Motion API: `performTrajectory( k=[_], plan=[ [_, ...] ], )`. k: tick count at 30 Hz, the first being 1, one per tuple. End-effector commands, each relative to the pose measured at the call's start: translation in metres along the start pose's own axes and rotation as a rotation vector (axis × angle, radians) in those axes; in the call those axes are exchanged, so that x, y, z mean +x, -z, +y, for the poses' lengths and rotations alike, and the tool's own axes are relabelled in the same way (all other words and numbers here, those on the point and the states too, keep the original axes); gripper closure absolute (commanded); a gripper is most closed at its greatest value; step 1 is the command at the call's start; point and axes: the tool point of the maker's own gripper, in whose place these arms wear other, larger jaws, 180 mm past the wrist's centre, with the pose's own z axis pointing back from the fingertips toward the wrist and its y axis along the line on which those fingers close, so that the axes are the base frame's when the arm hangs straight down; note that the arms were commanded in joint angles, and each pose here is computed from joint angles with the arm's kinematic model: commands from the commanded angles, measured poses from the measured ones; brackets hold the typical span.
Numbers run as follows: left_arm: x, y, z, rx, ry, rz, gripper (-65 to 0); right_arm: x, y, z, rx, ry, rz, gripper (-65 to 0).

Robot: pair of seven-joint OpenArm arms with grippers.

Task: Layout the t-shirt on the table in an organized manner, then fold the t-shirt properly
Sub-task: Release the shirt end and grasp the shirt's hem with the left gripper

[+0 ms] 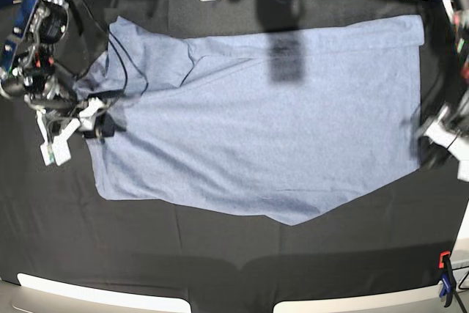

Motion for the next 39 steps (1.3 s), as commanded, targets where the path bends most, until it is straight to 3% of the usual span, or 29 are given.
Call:
performTrajectory(
  k=[1, 4, 7, 10, 15, 17, 20, 23, 24, 27, 31, 33, 39],
  plan=[
    [0.027, 0.005, 0.007, 0.013, 0.018, -0.057, -23.2, 0.014, -0.005, 0.000, 0.006, -0.034, -0.045, -22.0],
    [0.024, 0.034, 0.020, 0.039, -0.014, -0.002, -23.2, 0.003, -0.005, 0.000, 0.006, -0.028, -0.017, -22.0],
    [0.024, 0.054, 0.039, 0.064, -0.112, 0.000, -23.2, -0.008, -0.006, 0.001, 0.007, -0.022, 0.007, -22.0],
    [0.026, 0.064, 0.057, 0.094, -0.192, 0.000, -23.2, -0.017, -0.007, 0.001, 0.007, -0.017, 0.028, -22.0],
    [0.003, 0.071, 0.062, 0.094, -0.245, 0.087, -23.2, -0.019, -0.007, 0.001, 0.008, -0.015, 0.035, -22.0],
    [-0.009, 0.071, 0.047, 0.019, -0.241, 0.135, -22.3, -0.019, -0.007, 0.001, 0.008, -0.015, 0.035, -22.0],
    [-0.022, 0.067, 0.024, -0.105, -0.236, 0.191, -15.4, -0.018, -0.007, 0.001, 0.008, -0.015, 0.031, -22.0],
    [-0.025, 0.066, 0.022, -0.115, -0.266, 0.187, -1.8, -0.016, -0.007, 0.001, 0.008, -0.015, 0.020, -22.0],
    [-0.022, 0.065, 0.022, -0.121, -0.286, 0.171, 0.0, -0.016, -0.007, 0.002, 0.011, -0.014, 0.018, -22.0],
    [-0.011, 0.059, 0.008, -0.213, -0.394, 0.174, 0.0, -0.015, -0.007, 0.003, 0.018, -0.010, 0.013, -22.0],
    [-0.003, 0.036, -0.028, -0.415, -0.470, 0.209, 0.0, -0.015, -0.007, 0.003, 0.019, -0.009, 0.012, -22.0],
    [-0.009, 0.020, -0.044, -0.484, -0.456, 0.209, 0.0, -0.015, -0.007, 0.003, 0.019, -0.010, 0.012, -22.0],
    [-0.043, -0.031, -0.087, -0.538, -0.310, 0.177, 0.0, -0.015, -0.007, 0.003, 0.019, -0.010, 0.010, -22.0]
  ],
)
